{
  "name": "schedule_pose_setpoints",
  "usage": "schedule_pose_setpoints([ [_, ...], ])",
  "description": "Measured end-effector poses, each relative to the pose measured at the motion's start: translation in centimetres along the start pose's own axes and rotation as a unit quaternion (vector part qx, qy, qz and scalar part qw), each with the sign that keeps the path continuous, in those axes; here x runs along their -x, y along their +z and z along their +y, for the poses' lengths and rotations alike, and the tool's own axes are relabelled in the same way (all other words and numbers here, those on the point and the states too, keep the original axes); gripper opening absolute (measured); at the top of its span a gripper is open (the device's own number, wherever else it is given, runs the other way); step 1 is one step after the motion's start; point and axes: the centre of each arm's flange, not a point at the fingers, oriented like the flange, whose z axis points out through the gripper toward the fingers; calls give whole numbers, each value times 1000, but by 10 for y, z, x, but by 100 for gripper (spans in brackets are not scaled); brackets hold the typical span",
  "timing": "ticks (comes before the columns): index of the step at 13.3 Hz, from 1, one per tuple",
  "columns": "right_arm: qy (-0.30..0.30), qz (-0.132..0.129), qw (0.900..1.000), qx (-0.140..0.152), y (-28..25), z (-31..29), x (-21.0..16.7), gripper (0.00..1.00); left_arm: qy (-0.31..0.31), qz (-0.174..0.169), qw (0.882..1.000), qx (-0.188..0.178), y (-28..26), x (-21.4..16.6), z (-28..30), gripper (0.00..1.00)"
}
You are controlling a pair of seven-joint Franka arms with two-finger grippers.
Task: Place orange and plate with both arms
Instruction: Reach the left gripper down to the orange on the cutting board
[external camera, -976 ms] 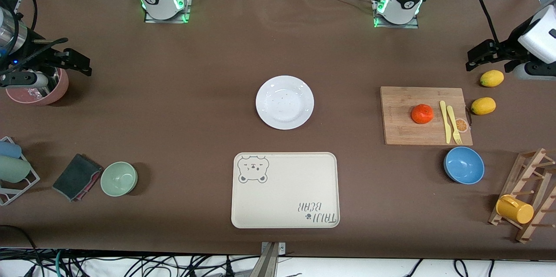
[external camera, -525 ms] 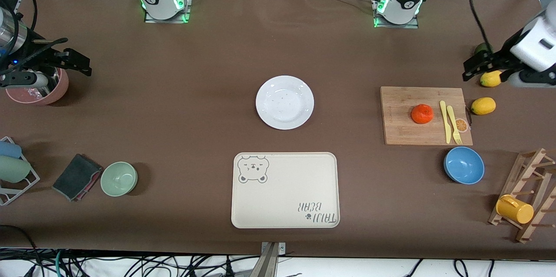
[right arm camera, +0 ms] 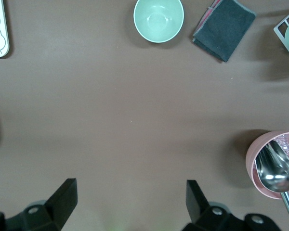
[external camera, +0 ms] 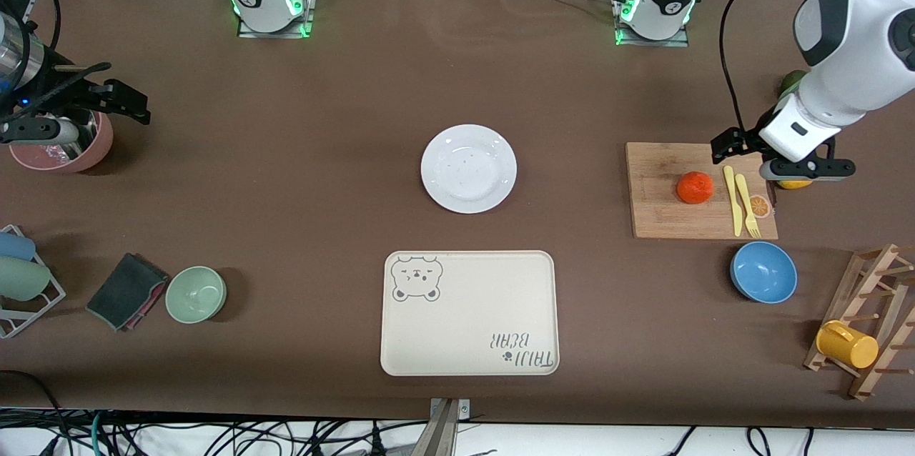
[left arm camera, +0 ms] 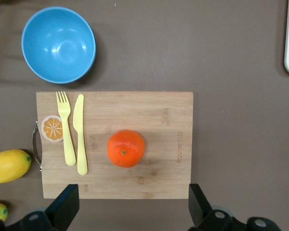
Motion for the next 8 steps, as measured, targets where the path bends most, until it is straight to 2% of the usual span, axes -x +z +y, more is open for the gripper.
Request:
schedule_pose_setpoints([
  [4, 0, -1, 1000, 0, 0, 0, 0, 100, -17, -12, 1000, 1, 12, 3, -19, 100],
  [8, 0, -1, 1000, 0, 0, 0, 0, 100, -23, -45, 999, 5, 49, 4, -26, 100],
])
